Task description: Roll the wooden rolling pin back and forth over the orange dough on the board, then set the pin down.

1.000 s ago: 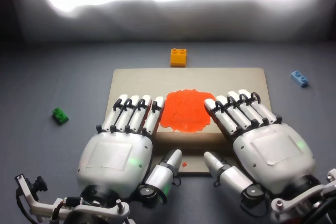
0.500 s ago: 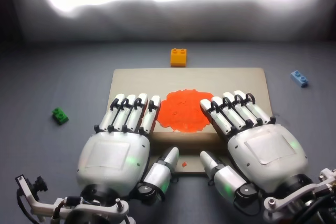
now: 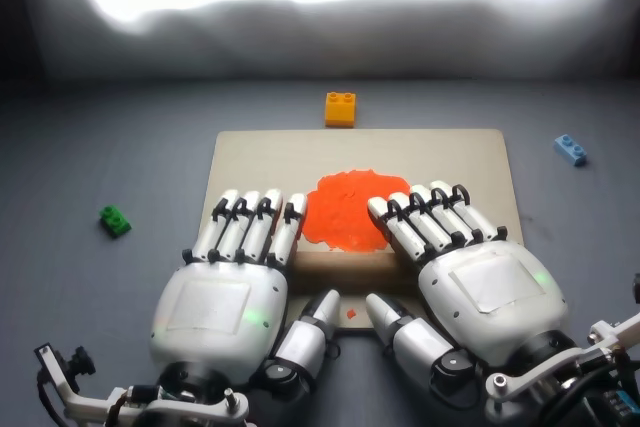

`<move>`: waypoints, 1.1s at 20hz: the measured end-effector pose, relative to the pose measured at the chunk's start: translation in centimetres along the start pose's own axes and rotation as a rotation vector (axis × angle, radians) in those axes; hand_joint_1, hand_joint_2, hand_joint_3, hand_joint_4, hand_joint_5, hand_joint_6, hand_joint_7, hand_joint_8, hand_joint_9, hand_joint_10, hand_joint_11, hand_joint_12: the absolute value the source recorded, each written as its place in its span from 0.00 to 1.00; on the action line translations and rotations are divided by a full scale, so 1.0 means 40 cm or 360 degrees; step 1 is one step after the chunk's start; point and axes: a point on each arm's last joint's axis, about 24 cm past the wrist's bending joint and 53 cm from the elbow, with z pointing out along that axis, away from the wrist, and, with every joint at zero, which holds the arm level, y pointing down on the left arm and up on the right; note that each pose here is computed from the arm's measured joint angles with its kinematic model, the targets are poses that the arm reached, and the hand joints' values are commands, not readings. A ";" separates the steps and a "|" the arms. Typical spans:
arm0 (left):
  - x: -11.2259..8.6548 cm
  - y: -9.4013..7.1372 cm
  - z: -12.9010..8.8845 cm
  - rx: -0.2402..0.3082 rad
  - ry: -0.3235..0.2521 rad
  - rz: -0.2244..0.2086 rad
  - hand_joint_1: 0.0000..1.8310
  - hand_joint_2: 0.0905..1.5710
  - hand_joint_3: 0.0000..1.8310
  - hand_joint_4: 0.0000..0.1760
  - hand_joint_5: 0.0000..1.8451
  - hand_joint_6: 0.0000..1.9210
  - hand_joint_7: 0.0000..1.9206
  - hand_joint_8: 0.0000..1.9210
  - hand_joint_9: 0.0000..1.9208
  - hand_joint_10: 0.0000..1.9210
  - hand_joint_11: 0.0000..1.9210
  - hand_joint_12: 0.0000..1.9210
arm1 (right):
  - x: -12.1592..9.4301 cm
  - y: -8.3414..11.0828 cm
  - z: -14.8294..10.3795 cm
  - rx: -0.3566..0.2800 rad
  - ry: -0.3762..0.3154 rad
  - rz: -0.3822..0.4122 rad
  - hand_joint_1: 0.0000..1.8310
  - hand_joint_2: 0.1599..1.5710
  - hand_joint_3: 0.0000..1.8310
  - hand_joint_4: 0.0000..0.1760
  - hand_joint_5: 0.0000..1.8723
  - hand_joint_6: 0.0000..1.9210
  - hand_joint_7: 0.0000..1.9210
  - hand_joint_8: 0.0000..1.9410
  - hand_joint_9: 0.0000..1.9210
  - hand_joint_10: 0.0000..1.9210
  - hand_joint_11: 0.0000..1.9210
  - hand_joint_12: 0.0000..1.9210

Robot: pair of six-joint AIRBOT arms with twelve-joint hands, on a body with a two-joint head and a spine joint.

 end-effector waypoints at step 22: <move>0.002 0.002 0.028 0.0008 -0.0045 -0.0022 0.00 0.96 0.00 0.00 0.02 0.01 0.02 0.01 0.00 0.00 0.00 0.00 | -0.008 -0.035 0.040 0.0115 -0.0030 0.0086 0.00 1.00 0.04 0.00 0.05 0.01 0.05 0.00 0.01 0.00 0.00 0.00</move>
